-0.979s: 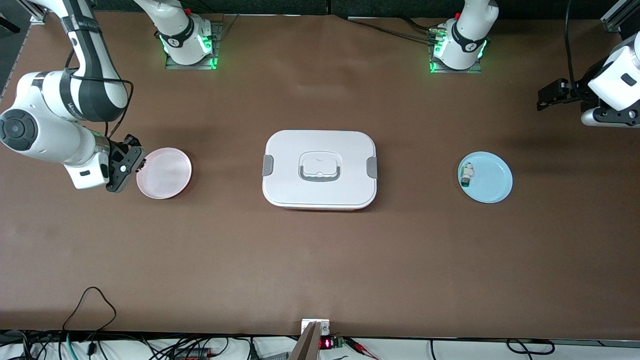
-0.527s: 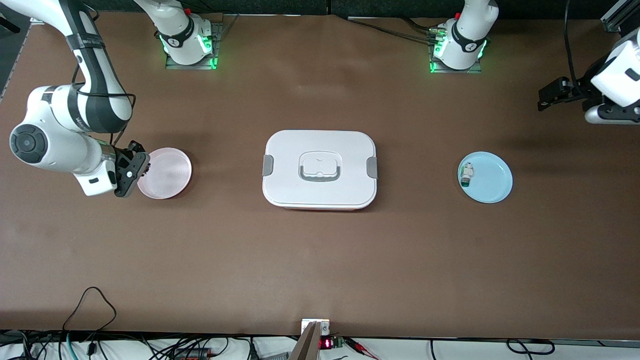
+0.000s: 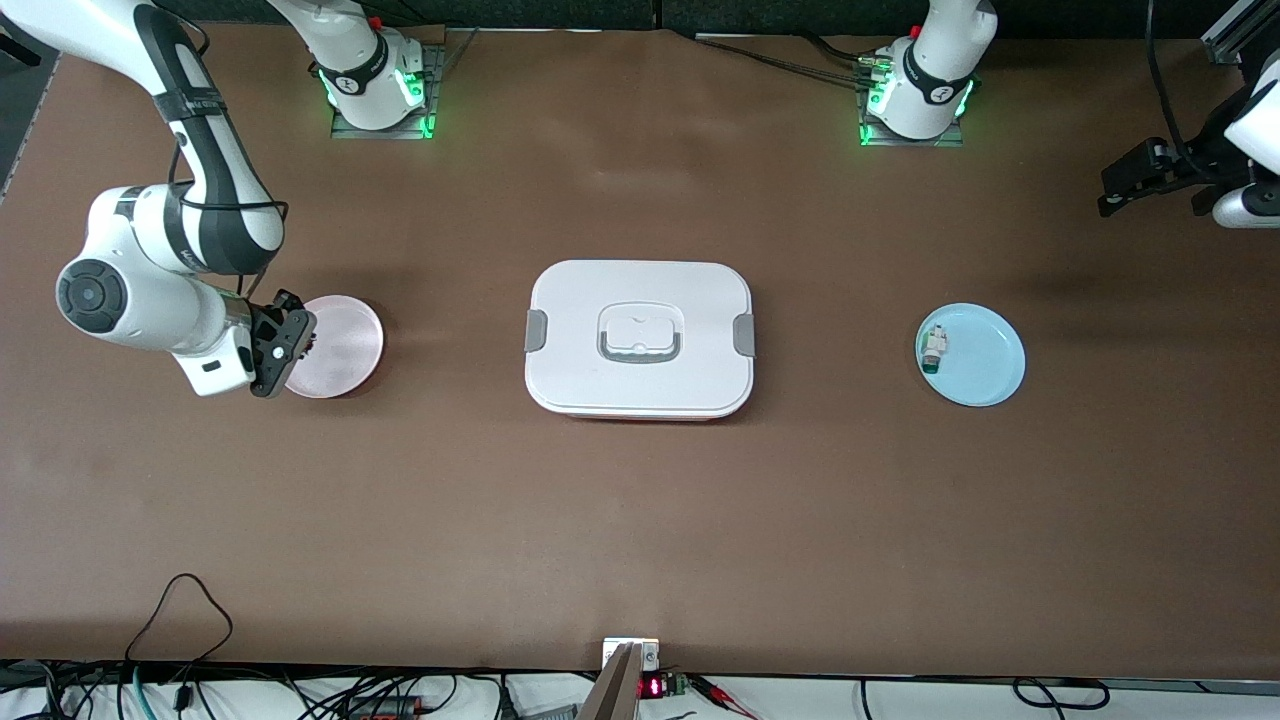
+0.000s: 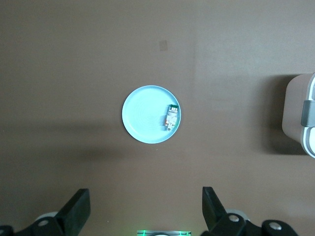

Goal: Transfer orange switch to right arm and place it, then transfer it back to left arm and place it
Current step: 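Lower the switch onto the white plate with the right gripper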

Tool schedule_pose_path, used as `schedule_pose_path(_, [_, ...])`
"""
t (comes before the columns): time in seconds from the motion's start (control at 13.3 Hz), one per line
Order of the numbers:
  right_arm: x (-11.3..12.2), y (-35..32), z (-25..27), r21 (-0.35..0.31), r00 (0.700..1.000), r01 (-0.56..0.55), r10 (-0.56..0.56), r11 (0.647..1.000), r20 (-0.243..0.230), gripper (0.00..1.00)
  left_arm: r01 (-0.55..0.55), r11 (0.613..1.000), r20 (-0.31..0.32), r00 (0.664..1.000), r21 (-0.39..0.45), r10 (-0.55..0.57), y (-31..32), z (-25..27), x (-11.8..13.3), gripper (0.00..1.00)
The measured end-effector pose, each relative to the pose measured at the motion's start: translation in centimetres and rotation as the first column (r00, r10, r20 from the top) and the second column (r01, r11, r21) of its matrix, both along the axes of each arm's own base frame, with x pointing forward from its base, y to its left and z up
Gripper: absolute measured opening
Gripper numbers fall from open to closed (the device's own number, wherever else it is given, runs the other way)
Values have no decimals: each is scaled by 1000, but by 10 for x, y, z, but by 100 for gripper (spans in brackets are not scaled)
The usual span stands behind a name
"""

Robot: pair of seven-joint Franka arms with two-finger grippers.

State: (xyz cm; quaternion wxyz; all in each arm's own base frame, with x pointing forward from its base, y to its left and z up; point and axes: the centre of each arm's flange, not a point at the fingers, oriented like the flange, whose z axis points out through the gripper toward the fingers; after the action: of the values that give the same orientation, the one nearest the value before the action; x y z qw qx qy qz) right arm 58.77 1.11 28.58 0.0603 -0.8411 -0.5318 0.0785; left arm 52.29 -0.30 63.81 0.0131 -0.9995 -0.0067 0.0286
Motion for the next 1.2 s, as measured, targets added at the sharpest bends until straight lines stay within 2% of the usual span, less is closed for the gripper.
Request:
schedule_pose_path(0.3, [-9, 4, -29, 11, 999, -43, 43, 999, -2, 34, 0, 1000, 3, 1000, 0, 0, 0, 1, 0, 100])
schedule_pose_path(0.75, [-17, 3, -50, -26, 995, -99, 100, 995, 20, 34, -5, 1000, 4, 1000, 0, 5, -1, 2, 0, 100])
schedule_pose_path(1.2, [-25, 6, -60, -25, 994, -107, 107, 994, -1, 34, -7, 1000, 4, 1000, 0, 7, 0, 2, 0, 100])
